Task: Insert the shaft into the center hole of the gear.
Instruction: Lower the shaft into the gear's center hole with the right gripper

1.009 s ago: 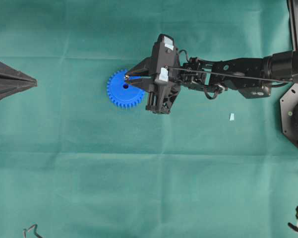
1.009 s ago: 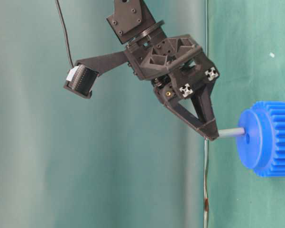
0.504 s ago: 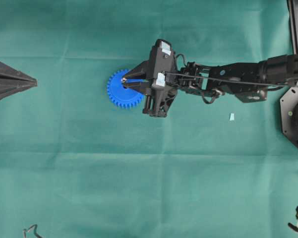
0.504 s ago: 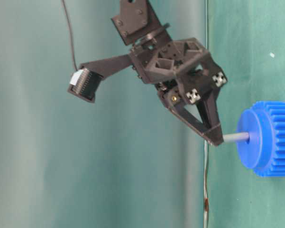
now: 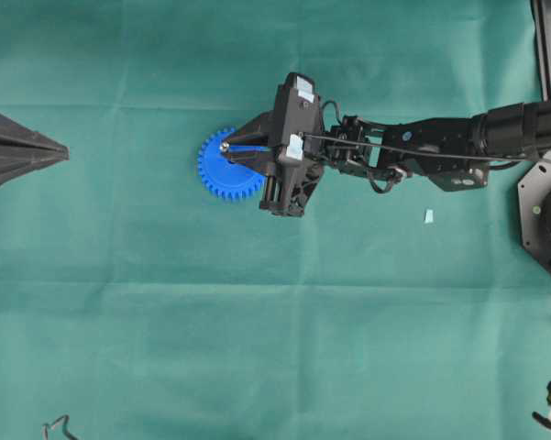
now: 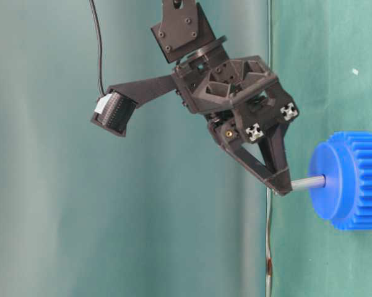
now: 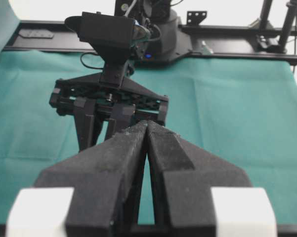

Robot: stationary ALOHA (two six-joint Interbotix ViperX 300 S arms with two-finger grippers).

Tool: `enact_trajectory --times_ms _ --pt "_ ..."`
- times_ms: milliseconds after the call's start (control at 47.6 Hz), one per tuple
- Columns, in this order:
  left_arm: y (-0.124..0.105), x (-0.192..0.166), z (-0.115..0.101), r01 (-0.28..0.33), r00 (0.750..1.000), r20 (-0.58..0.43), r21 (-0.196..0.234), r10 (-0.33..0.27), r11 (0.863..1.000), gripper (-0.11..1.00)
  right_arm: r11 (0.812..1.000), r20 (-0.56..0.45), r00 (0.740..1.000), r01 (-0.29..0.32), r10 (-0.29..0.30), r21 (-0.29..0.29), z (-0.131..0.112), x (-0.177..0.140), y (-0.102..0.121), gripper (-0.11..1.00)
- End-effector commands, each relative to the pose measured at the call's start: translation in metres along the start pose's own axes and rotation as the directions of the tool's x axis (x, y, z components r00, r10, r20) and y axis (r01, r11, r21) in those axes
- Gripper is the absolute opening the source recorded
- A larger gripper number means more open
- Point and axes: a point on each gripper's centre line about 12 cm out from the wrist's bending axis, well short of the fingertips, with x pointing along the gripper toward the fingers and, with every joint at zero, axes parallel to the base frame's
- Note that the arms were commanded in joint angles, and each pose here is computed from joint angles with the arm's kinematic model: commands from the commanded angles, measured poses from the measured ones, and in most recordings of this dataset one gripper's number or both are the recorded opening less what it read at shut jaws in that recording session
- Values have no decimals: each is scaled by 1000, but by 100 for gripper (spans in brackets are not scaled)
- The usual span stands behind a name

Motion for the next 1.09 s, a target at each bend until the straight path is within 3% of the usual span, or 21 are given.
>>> enact_trajectory --times_ms 0,462,1072 --pt "0 3 8 -1 1000 20 3 1 1000 0 1000 47 999 -3 3 8 16 -4 1 20" --pt "0 3 8 -1 1000 20 0 1 1000 0 1000 -31 1000 6 -6 22 -13 6 0 20" --pt "0 3 8 -1 1000 18 3 1 1000 0 1000 -60 998 7 -6 19 -19 7 0 19"
